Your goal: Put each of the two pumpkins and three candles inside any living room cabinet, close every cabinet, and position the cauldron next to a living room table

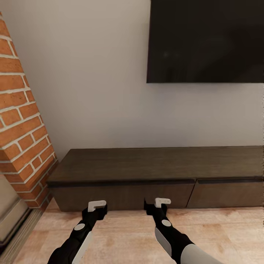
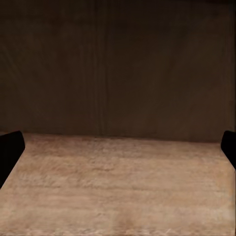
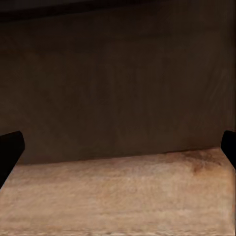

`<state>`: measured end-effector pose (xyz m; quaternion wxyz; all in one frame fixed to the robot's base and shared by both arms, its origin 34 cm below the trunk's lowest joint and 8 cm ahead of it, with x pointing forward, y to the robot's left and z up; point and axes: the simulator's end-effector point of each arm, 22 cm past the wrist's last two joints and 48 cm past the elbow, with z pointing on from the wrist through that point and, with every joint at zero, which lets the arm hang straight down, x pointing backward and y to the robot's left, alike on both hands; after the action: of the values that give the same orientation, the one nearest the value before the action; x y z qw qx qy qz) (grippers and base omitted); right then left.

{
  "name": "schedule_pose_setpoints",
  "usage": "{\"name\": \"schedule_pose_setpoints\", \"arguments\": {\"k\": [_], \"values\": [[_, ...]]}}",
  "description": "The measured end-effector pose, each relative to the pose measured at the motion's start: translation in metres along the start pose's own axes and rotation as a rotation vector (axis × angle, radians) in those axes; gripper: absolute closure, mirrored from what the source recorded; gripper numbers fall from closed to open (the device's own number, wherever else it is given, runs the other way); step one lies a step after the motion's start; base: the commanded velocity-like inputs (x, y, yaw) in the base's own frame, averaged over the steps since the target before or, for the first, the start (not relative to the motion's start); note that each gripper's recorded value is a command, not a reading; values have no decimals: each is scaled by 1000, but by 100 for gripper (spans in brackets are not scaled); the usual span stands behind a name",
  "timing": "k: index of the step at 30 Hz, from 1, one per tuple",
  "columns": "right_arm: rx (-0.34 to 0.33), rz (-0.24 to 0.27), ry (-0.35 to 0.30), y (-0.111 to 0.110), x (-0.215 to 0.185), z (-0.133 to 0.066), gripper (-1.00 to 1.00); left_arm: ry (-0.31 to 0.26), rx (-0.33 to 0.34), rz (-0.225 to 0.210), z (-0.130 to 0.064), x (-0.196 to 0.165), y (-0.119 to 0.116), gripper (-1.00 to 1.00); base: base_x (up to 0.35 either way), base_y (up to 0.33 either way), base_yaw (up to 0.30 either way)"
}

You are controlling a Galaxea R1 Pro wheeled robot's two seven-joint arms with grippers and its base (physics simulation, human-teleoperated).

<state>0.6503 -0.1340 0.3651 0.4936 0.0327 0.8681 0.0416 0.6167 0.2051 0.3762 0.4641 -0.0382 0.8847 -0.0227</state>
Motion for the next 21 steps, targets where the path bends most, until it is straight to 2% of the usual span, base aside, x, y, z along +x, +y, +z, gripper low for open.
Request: {"name": "schedule_pose_setpoints", "arguments": {"k": [3, 4, 5, 9, 13, 16, 19, 21], "values": [[0, -8, 50, 1, 7, 1, -100, 43, 1, 5, -1, 7, 0, -100, -232, 0, 0], [3, -10, 105, 1, 11, 3, -100, 68, 7, 10, -2, 5, -3, -100, -229, 0, 0], [4, -9, 125, 0, 12, 4, -100, 78, 10, 12, -3, 4, -4, -100, -248, 0, 0], [6, 42, 247, 1, 14, 5, -100, 177, 21, 24, -11, 3, -7, -100, -248, 0, 0], [-12, 93, 369, 6, 14, -1, -100, 268, 9, -8, -25, -9, 5, -100, -128, 0, 0], [-35, 111, 456, 11, 15, -9, -100, 318, 4, -27, -38, -20, 14, -100, -32, 0, 0], [-57, 107, 498, 17, 8, -17, -100, 354, 7, -25, -48, -23, 15, -100, -9, 0, 0], [-69, 103, 502, 21, 0, -21, -100, 376, 9, -22, -53, -23, 15, -100, -4, 0, 0]]}}
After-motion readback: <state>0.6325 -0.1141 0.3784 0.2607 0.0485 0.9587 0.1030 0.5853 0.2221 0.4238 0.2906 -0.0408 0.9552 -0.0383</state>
